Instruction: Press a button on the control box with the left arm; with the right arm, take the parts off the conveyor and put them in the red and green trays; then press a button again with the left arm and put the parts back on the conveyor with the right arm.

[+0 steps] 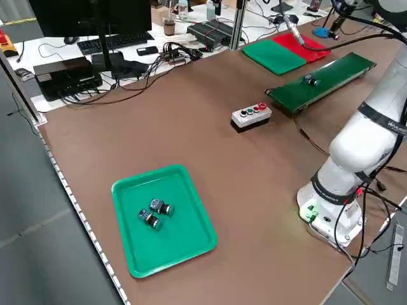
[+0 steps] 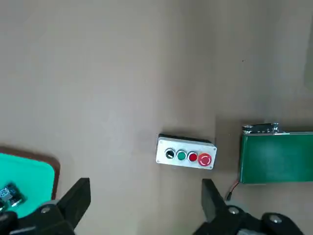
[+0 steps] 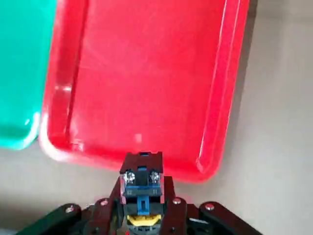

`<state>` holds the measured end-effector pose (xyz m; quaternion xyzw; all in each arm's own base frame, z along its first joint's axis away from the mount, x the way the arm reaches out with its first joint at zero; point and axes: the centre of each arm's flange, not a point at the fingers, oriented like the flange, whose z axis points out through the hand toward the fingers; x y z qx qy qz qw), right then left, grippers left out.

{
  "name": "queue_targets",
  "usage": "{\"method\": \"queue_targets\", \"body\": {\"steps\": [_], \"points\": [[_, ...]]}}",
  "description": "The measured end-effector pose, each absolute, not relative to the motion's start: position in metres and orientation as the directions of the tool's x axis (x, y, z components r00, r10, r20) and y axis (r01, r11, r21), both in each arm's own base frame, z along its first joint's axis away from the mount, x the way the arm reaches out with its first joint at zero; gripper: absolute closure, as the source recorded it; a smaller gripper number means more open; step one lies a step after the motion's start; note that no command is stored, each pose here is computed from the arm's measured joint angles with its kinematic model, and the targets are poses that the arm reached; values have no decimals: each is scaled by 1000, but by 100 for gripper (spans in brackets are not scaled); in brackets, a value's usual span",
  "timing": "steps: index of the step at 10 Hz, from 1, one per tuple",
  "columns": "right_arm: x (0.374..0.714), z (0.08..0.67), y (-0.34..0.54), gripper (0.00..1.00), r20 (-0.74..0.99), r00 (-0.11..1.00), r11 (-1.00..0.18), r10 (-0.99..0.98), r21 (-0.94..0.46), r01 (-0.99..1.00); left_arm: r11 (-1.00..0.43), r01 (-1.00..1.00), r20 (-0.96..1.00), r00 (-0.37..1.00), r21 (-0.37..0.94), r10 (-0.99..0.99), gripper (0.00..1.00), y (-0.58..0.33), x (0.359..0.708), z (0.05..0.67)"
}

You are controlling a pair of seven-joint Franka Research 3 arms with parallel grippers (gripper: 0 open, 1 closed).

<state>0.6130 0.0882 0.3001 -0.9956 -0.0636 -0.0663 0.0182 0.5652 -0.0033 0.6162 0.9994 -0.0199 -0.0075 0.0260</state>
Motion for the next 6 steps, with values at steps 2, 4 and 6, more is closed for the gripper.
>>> {"method": "queue_targets", "body": {"steps": [2,4,6], "points": [[649,250,84,67,189,976,-993,107,-29,114,-998,-39,-15,999,52,-40,0,-3,565,616],[670,211,78,67,220,971,-994,93,-28,102,-998,-38,-16,999,52,-39,0,-3,565,616],[679,198,64,67,219,972,-995,86,-25,93,-998,-39,-16,999,52,-40,0,-3,565,616]]}}
